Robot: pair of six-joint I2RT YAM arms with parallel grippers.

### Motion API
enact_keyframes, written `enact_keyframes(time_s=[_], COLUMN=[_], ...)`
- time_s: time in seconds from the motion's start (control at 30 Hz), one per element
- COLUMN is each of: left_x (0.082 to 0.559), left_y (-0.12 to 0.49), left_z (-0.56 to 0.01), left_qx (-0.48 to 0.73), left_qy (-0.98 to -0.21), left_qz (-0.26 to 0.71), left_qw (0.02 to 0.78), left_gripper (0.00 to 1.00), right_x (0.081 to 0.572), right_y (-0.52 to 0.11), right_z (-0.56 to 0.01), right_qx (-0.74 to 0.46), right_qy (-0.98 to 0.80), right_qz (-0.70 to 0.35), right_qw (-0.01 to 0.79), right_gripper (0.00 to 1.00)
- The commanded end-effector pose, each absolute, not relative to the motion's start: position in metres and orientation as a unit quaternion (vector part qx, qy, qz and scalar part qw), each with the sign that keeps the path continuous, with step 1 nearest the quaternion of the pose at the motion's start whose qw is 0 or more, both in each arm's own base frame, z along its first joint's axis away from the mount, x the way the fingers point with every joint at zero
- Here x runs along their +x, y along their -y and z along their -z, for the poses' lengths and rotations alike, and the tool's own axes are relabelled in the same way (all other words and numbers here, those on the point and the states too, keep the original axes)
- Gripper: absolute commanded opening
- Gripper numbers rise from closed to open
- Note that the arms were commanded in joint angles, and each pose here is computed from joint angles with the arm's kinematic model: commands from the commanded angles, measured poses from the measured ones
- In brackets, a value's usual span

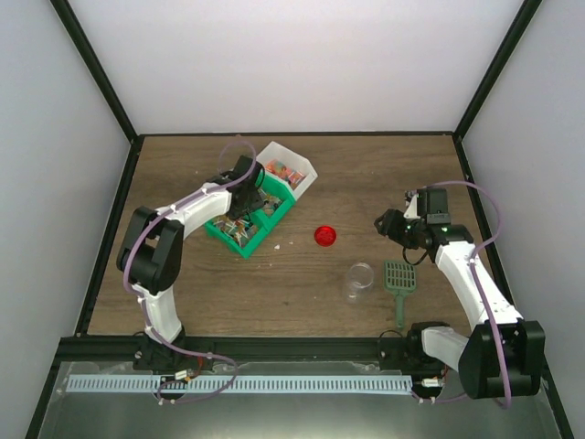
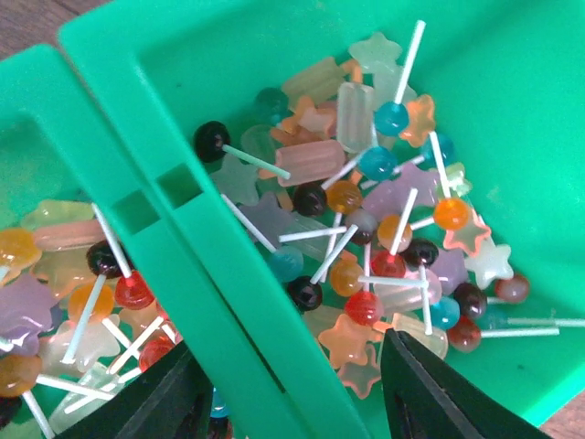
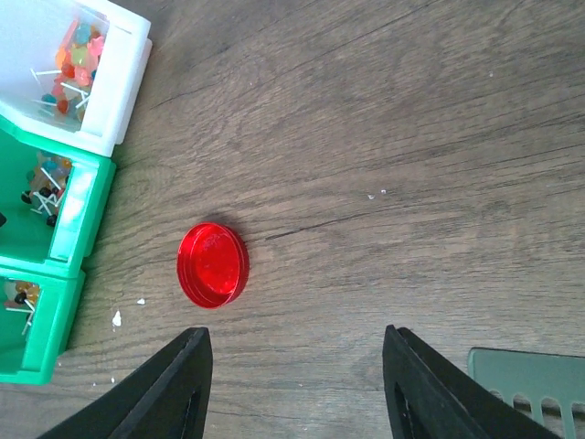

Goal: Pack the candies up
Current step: Pick up the spatula from the center of the board.

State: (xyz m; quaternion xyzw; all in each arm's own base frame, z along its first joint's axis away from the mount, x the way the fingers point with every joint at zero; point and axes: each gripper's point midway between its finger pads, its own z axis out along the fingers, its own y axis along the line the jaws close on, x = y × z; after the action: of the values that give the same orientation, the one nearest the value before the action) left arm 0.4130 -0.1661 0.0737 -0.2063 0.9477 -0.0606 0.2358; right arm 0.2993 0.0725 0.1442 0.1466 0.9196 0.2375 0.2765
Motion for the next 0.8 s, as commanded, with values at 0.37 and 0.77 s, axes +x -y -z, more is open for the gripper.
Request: enact_keyframes(time_s=[0.37,0.77], left_x=[0.447,0.476], left_y=[0.191,0.215], left_z=[-0.067,-0.083], left_qx=[-0.091,0.047], left_qy=[-0.965,-0.962], left_qz=[0.090,0.094], left_qw=[0.228,0.254], left_gripper=[0.43,0.52], right_x=[0.302,0.302], right_y=[-0.069,-0.039], right_z=[-0.134,-0.128], right_qx=[0.153,0.242], right_qy=[-0.925,-0.924], right_qz=[-0.222,-0.150], right_qw=[0.268,0.255], right_gripper=[0.58,0.72])
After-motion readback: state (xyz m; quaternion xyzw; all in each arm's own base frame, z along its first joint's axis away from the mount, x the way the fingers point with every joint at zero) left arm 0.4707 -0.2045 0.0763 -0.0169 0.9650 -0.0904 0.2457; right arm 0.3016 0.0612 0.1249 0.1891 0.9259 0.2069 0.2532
